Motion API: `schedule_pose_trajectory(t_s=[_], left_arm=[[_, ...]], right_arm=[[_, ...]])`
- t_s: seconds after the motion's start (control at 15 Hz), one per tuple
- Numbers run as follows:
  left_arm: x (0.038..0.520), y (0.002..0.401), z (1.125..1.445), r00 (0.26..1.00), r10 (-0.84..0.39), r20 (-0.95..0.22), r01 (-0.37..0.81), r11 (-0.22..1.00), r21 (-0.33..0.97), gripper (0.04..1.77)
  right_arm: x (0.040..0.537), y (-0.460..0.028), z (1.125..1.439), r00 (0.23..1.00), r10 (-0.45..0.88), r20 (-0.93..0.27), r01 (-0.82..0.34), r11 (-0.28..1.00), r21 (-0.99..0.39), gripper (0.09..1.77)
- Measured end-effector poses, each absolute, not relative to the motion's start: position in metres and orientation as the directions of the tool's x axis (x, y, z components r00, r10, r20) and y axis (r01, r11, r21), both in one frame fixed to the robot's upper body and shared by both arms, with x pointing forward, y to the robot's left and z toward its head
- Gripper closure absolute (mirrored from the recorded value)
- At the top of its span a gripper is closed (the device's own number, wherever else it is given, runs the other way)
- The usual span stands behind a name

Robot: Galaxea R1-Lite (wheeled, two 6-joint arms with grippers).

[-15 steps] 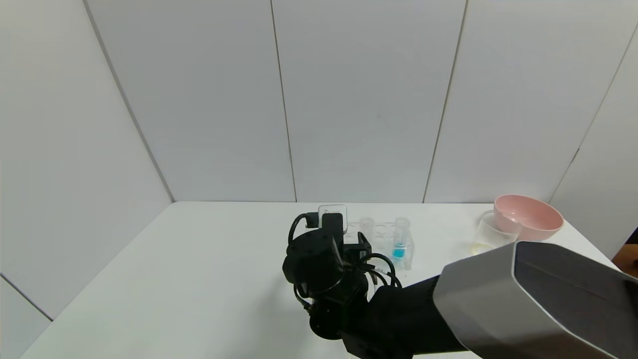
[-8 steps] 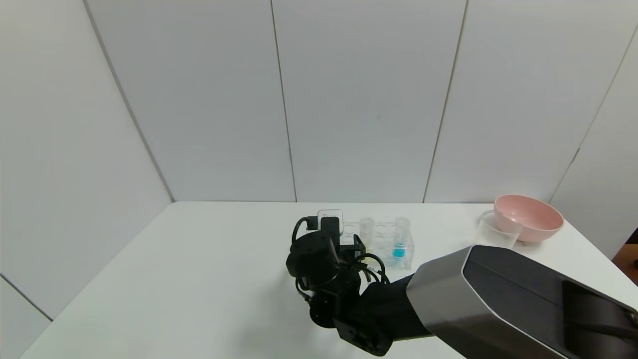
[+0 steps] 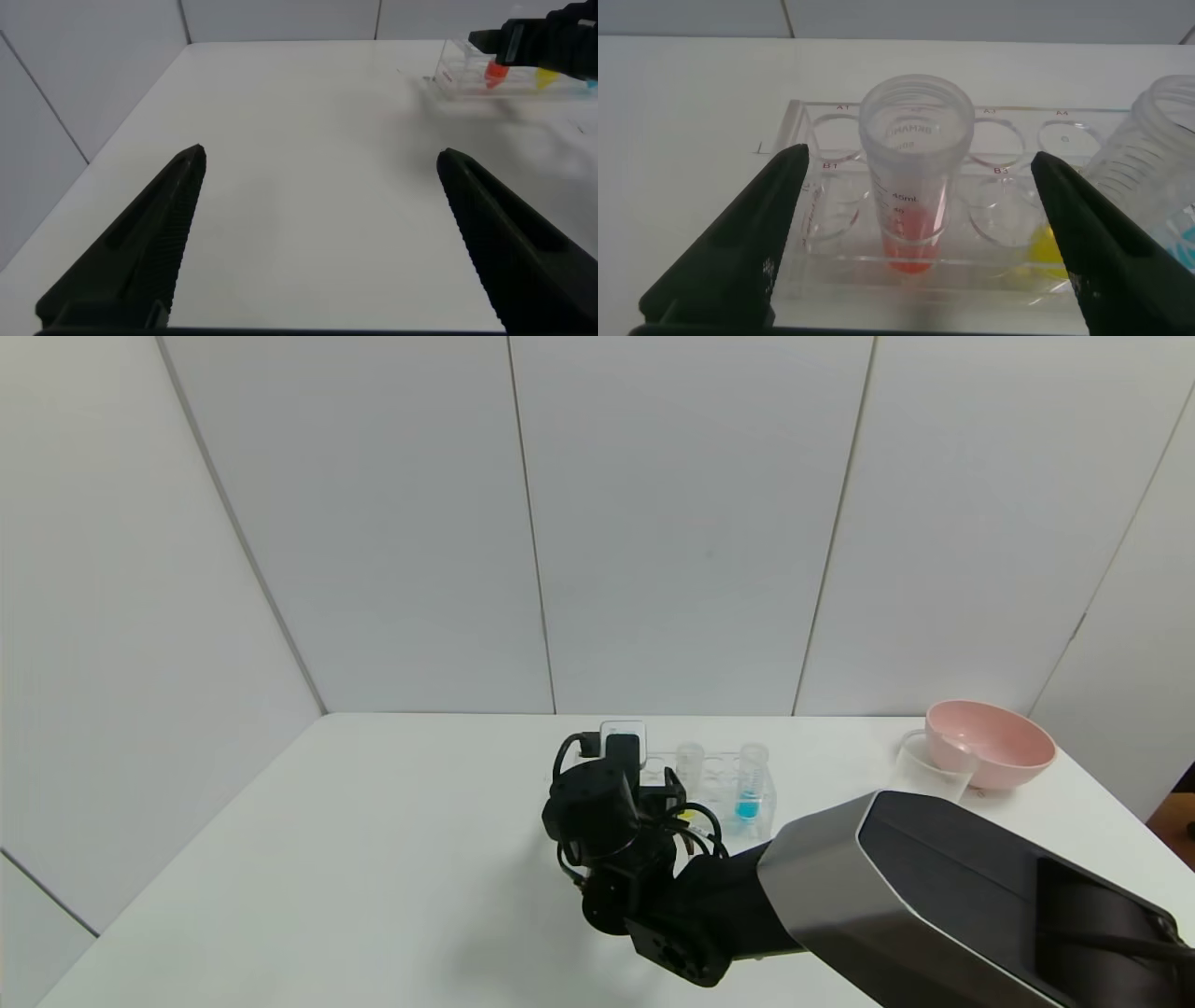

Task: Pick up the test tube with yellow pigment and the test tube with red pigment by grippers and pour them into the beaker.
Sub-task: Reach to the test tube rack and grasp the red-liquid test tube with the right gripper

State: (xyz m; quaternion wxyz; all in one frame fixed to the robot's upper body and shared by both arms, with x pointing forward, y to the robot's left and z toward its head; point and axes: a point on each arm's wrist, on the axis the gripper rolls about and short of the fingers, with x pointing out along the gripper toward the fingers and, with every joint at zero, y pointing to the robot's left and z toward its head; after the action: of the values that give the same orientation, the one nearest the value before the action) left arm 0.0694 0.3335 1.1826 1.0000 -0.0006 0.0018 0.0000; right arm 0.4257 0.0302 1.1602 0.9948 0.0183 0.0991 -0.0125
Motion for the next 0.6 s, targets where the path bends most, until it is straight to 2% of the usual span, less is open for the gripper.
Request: schedule_pose_trajectory(t_s=[0.13, 0.27, 0.4, 0.6], left_arm=[[0.0694, 0.3335, 1.1826, 1.000, 0.000, -0.004, 0.000, 1.000, -0.001, 0.05], [0.0694, 0.3335, 1.1826, 1.000, 0.000, -0.004, 0.000, 1.000, -0.001, 0.05], [0.0694, 0.3335, 1.1826, 1.000, 0.000, -0.004, 0.000, 1.000, -0.001, 0.05], [0.0694, 0.3335, 1.1826, 1.000, 0.000, -0.004, 0.000, 1.000, -0.001, 0.05]], right_arm=[[0.4300, 0.0289, 1.1590, 0.980, -0.026, -0.196, 0.034, 0.999, 0.036, 0.15], [0.4334, 0.0270, 1.1558, 0.979, -0.035, -0.201, 0.042, 0.999, 0.027, 0.53], [0.4359, 0.0259, 1.1552, 0.979, -0.040, -0.199, 0.047, 0.998, 0.031, 0.81], [0.4369, 0.0255, 1.1554, 0.980, -0.038, -0.197, 0.047, 0.998, 0.039, 1.09]])
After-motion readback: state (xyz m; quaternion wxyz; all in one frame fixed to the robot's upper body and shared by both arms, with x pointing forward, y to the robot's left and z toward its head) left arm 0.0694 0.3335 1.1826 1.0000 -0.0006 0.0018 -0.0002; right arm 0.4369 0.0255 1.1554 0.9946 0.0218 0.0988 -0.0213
